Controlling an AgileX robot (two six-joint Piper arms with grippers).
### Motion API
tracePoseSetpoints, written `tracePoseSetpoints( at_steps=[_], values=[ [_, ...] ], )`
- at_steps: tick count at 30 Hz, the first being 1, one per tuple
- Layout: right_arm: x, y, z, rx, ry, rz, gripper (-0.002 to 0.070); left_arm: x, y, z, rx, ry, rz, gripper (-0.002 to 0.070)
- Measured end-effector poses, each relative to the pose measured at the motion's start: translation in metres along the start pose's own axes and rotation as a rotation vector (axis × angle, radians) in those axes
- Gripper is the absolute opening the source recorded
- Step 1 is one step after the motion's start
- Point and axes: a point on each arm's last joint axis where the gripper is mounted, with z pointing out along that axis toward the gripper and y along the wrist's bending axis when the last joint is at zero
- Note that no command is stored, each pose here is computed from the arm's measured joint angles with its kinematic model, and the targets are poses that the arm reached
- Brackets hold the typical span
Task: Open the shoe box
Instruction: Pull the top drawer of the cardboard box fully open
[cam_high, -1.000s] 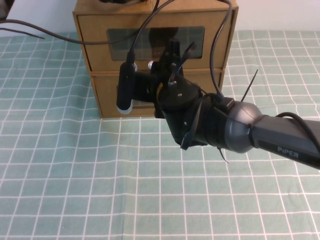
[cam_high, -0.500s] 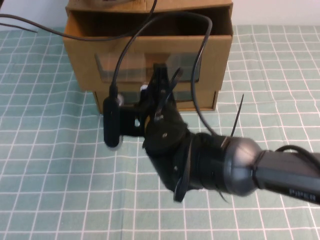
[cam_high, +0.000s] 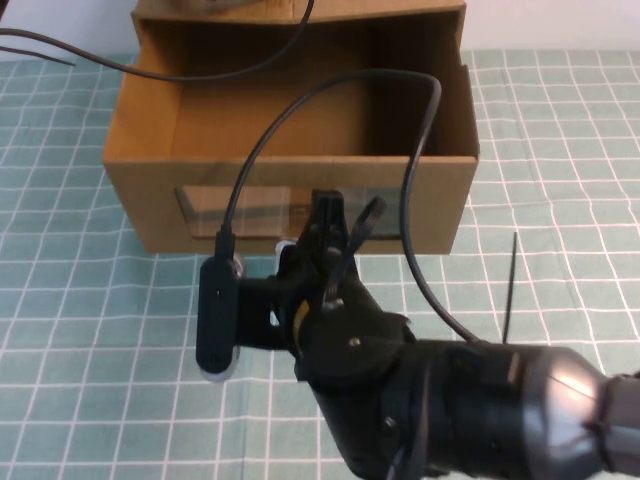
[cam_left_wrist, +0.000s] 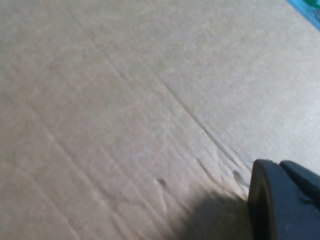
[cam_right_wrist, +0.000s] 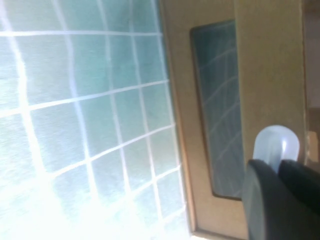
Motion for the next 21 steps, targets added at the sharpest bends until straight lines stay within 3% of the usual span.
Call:
tracePoseSetpoints(
  at_steps=[16,18,21],
  values=[
    [0.010,0.015,-0.013,-0.049,0.022,-0.008,0.0025,0.000,0.000,0.000,0.002,-0.003,-0.002,-0.0005],
    [0.010,0.014,-0.013,-0.042,0.028,-0.013,0.0068,0.000,0.000,0.000,0.002,-0.003,-0.002,-0.0005],
    [0.009,0.013,-0.015,-0.041,0.019,-0.007,0.0190,-0.001,-0.001,0.000,0.008,-0.009,-0.005,-0.0005]
  ],
)
